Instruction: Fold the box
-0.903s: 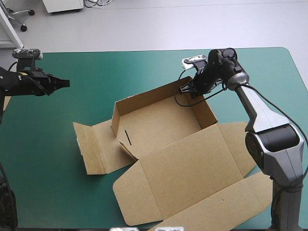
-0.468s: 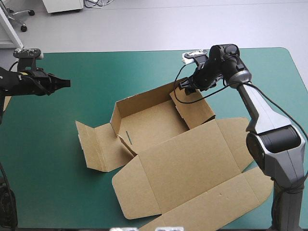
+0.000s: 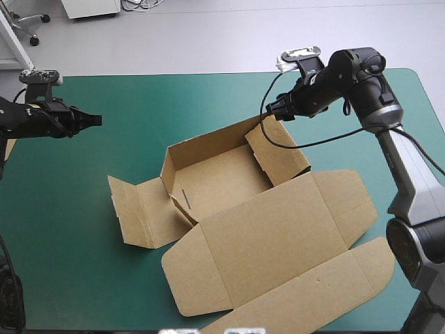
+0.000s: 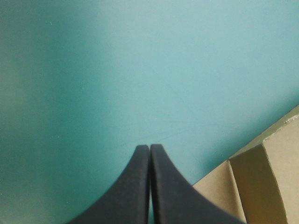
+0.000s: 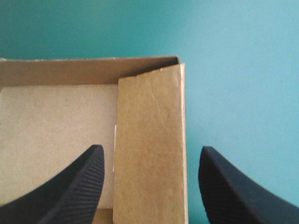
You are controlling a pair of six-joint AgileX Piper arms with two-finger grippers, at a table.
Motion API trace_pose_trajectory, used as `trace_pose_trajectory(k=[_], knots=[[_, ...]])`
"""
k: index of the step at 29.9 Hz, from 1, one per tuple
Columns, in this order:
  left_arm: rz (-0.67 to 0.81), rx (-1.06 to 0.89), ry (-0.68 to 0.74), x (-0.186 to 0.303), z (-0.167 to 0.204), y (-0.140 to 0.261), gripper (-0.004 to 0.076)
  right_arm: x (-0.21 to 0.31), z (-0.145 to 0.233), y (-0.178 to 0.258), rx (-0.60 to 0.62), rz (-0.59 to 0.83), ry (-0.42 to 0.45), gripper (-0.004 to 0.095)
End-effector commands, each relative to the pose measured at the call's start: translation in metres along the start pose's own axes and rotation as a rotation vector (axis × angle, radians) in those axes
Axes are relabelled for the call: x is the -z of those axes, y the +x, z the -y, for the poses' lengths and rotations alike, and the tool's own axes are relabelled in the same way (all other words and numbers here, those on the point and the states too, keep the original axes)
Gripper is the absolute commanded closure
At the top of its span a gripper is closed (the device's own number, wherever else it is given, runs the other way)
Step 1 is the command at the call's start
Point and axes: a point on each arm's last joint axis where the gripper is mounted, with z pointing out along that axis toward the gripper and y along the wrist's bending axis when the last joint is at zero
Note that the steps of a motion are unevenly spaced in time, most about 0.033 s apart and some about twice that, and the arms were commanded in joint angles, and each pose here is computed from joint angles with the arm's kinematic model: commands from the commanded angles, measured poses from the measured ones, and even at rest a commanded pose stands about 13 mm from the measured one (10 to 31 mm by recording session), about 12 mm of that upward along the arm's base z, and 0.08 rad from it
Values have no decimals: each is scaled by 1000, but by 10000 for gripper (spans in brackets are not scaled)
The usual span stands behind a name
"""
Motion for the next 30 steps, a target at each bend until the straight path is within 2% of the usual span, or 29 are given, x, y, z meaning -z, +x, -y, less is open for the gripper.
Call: trace_pose_trajectory(k=[1, 5, 11, 30], knots=[[105, 1, 5, 19, 8, -12, 731, 16, -2, 12, -2, -9, 6, 346], [105, 1, 5, 19, 8, -12, 731, 0, 0, 25, -14, -79, 4, 346], [110, 1, 3, 19, 8, -12, 731, -9, 6, 29, -5, -114, 47, 346], [112, 11, 17, 19, 9, -13, 731, -59, 13, 33, -31, -222, 21, 346]])
